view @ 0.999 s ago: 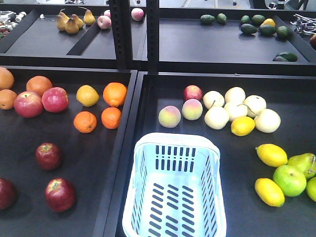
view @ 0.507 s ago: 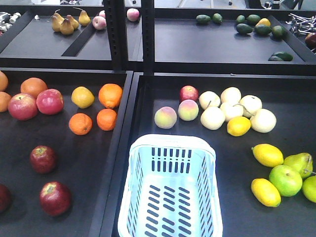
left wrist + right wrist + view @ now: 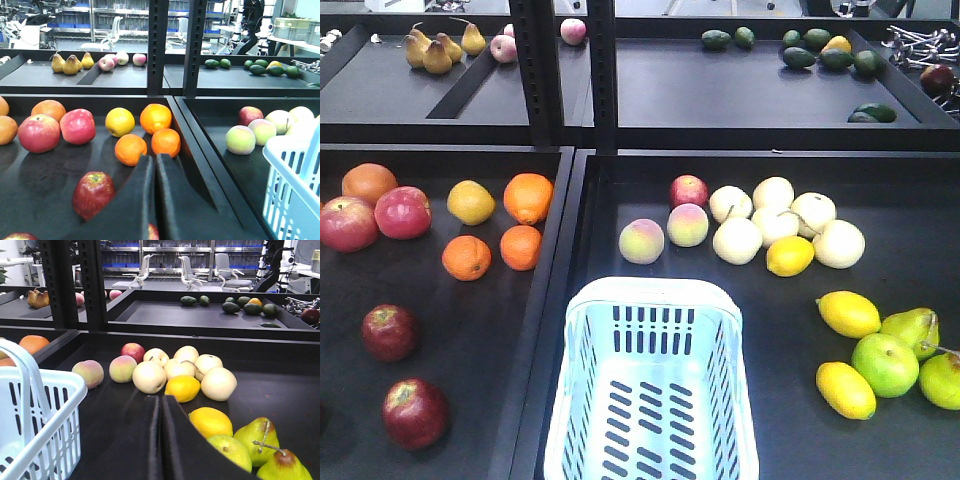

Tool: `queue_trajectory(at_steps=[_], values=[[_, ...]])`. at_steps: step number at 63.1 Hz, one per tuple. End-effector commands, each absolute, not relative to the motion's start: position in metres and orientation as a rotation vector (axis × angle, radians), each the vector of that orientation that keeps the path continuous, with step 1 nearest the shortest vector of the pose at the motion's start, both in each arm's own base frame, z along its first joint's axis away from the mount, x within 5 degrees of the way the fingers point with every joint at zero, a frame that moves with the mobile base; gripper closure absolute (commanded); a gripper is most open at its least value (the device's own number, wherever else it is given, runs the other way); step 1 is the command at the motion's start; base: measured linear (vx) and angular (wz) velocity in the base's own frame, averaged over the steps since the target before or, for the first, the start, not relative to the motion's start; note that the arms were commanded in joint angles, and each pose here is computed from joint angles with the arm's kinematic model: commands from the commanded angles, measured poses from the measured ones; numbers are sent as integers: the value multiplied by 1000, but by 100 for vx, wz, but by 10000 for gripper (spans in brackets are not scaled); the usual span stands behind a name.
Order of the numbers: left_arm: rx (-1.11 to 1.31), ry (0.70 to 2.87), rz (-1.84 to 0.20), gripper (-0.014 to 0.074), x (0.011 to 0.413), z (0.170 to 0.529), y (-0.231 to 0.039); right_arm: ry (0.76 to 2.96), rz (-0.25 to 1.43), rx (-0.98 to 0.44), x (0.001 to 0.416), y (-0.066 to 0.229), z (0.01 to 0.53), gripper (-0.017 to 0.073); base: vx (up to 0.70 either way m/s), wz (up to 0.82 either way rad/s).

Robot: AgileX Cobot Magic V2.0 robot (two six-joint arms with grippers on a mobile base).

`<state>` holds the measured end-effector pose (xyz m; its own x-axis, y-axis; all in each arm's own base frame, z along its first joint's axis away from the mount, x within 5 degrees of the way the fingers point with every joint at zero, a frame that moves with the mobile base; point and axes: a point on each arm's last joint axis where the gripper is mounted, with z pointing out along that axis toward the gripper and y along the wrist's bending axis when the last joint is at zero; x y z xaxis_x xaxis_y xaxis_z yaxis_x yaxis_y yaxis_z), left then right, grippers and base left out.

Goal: Pick three apples into basket with both arms

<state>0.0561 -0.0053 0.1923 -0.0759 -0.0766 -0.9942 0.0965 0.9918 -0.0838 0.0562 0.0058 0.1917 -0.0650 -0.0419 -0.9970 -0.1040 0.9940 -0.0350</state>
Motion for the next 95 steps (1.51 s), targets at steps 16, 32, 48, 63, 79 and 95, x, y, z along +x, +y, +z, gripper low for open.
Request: queue_trajectory(at_steps=[16, 32, 48, 63, 79, 95], values=[[12, 1554, -166, 600, 55, 198, -6, 1561, 38, -121, 56, 6, 194, 568, 0, -2], [12, 1554, -166, 600, 55, 198, -6, 1561, 38, -121, 56, 6, 194, 568, 0, 0], [12, 1554, -166, 600, 55, 198, -6, 1561, 38, -121, 56, 6, 194, 568, 0, 0], [12, 1554, -166, 600, 55, 198, -6, 1561, 38, -121, 56, 6, 194, 568, 0, 0], [12, 1552, -166, 600, 55, 199, -6, 1561, 38, -121, 56, 6, 194, 568, 0, 0], [11, 1547, -167, 600, 55, 199, -6, 1561, 38, -121, 56, 6, 194, 568, 0, 0]])
